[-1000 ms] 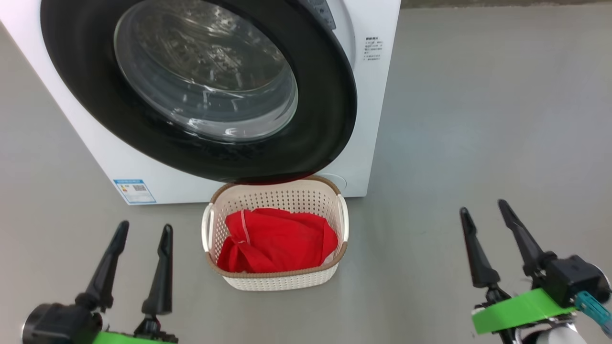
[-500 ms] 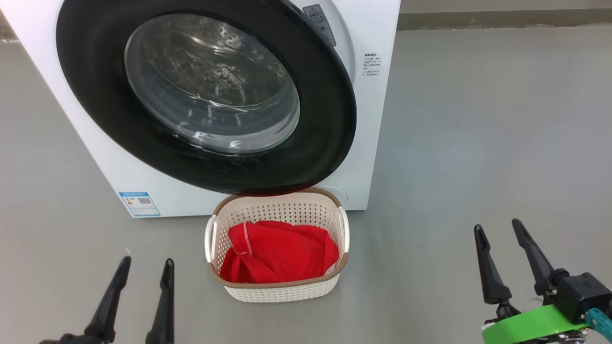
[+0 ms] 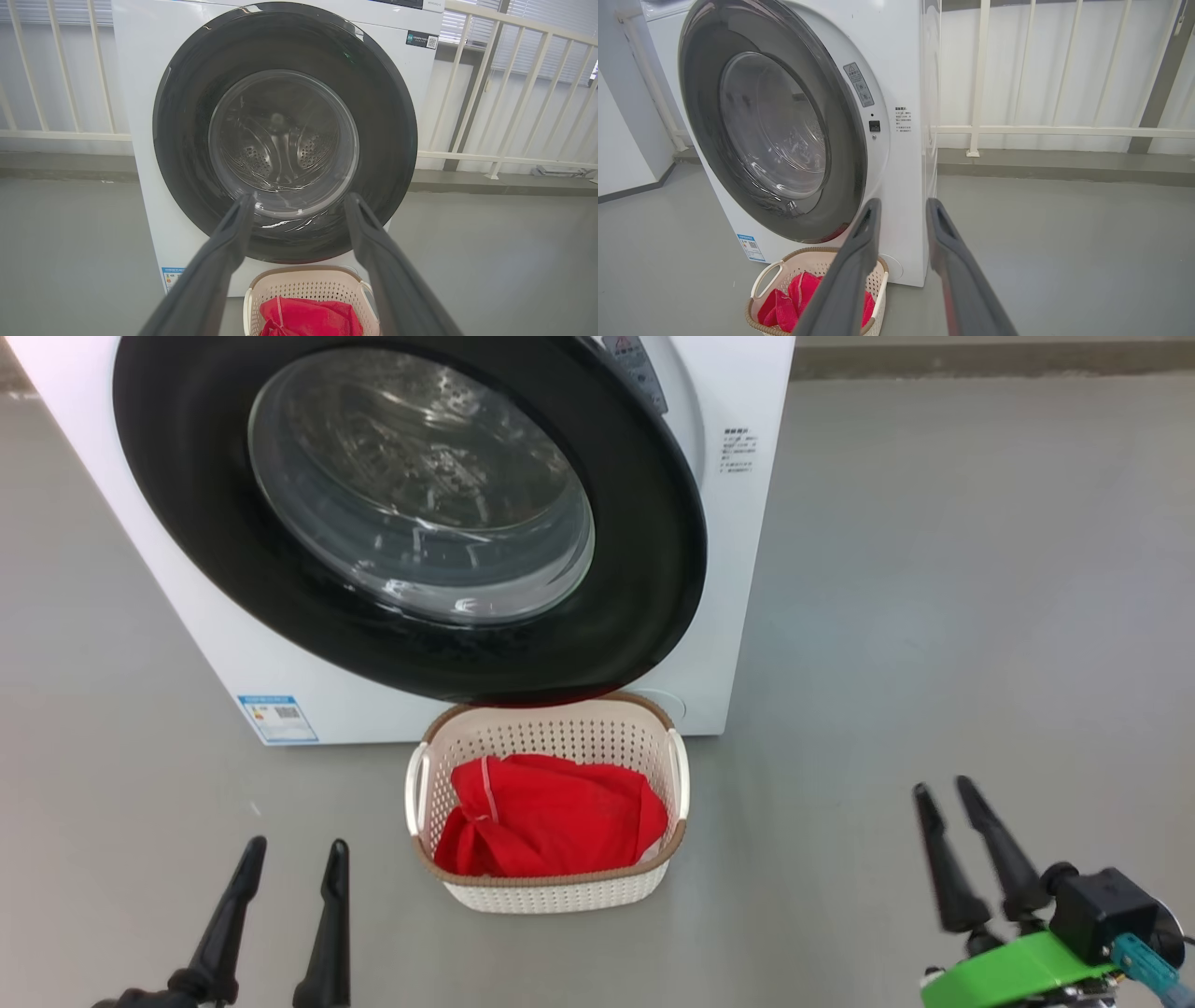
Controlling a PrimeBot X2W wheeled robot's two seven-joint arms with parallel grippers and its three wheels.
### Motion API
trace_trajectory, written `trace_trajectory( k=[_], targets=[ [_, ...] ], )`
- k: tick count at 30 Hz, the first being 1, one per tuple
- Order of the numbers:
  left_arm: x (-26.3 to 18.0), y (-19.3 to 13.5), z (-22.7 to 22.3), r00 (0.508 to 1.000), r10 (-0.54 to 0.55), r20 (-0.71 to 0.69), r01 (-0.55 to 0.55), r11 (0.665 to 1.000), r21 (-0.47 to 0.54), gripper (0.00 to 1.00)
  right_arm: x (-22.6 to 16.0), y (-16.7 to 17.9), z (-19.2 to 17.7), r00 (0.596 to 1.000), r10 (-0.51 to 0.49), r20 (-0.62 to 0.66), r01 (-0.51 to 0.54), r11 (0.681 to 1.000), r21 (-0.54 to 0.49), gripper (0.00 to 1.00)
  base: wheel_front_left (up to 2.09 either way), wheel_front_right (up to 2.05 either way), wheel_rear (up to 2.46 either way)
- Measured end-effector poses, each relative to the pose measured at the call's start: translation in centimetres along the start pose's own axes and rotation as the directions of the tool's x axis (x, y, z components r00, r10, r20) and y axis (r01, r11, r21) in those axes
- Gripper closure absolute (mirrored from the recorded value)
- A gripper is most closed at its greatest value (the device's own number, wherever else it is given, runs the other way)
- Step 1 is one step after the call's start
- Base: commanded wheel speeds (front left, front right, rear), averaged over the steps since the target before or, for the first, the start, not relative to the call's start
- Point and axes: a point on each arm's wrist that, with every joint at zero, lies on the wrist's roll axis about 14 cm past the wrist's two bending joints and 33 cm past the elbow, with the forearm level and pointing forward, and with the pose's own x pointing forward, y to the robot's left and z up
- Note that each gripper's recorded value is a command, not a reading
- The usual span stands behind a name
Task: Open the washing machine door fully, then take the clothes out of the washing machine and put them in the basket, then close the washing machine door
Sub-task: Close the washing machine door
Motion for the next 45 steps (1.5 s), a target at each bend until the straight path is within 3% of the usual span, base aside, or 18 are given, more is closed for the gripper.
trace_trajectory(
  k=[11,20,25,34,45],
  targets=[
    [2.7,-1.1,0.5,0.999,-0.034,0.034,0.035,0.999,-0.022,0.0,7.5,3.1,0.3,0.994,0.11,0.018,-0.109,0.993,-0.032,1.0,0.0,0.0,0.0],
    [4.3,-0.7,-0.1,0.999,-0.024,0.029,0.024,0.999,-0.021,0.0,13.4,9.6,-0.4,0.951,0.309,-0.001,-0.308,0.948,-0.08,1.0,0.0,0.0,0.0],
    [5.4,-0.8,-0.2,0.999,-0.03,0.037,0.031,0.999,-0.018,0.0,16.7,11.9,-0.5,0.928,0.373,0.0,-0.371,0.923,-0.1,1.0,0.0,0.0,0.0],
    [7.2,-0.5,-0.4,0.998,-0.033,0.049,0.033,0.999,-0.002,0.0,22.0,13.8,-1.0,0.906,0.423,0.012,-0.419,0.9,-0.117,1.0,0.0,0.0,0.0],
    [8.1,1.2,-1.8,1.0,0.007,0.02,-0.007,1.0,0.006,0.0,26.3,14.6,-3.3,0.903,0.43,0.0,-0.428,0.899,-0.091,1.0,0.0,0.0,0.0]
  ],
)
